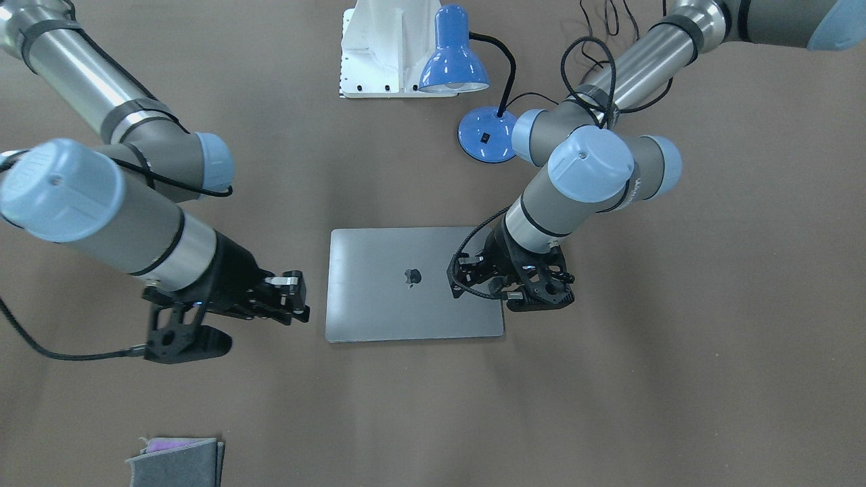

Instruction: Close laptop

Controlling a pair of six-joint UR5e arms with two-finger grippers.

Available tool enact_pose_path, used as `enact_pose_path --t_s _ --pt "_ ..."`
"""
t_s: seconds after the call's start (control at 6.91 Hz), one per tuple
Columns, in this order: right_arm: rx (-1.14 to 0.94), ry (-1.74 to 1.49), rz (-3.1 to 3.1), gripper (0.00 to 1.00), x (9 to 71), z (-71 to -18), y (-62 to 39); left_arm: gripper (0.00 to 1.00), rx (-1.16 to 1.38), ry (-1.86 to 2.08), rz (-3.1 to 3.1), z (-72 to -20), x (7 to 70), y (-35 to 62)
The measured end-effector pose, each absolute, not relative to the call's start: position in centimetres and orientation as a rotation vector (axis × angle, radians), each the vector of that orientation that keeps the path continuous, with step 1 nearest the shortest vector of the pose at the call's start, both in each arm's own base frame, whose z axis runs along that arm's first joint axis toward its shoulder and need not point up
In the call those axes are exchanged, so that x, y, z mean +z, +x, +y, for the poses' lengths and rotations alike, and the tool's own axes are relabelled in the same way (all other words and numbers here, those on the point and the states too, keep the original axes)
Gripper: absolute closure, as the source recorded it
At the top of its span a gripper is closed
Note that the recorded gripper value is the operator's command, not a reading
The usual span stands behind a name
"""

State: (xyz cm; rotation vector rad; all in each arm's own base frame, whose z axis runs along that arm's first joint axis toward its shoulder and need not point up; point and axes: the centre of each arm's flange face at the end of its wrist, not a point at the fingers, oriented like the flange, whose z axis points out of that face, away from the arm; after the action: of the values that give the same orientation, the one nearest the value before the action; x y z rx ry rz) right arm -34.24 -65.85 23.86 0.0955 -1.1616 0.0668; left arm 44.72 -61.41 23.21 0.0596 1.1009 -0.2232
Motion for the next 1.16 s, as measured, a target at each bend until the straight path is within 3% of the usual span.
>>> enact_pose_path --t_s 0.58,0.87,1.16 --pt "0.034 0.136 -0.900 0.00 33.3 -64.2 -19.8 0.01 -0.224 0.200 0.904 -62.9 38.7 24.0" --pt "-0.079 0.091 -0.797 0.00 38.7 -62.4 -12.6 0.01 -0.132 0.217 0.821 -60.9 47.0 14.5" --pt "-0.200 0.054 -0.744 0.00 47.9 -58.2 -5.6 0.01 -0.068 0.200 0.783 -58.3 53.2 8.3"
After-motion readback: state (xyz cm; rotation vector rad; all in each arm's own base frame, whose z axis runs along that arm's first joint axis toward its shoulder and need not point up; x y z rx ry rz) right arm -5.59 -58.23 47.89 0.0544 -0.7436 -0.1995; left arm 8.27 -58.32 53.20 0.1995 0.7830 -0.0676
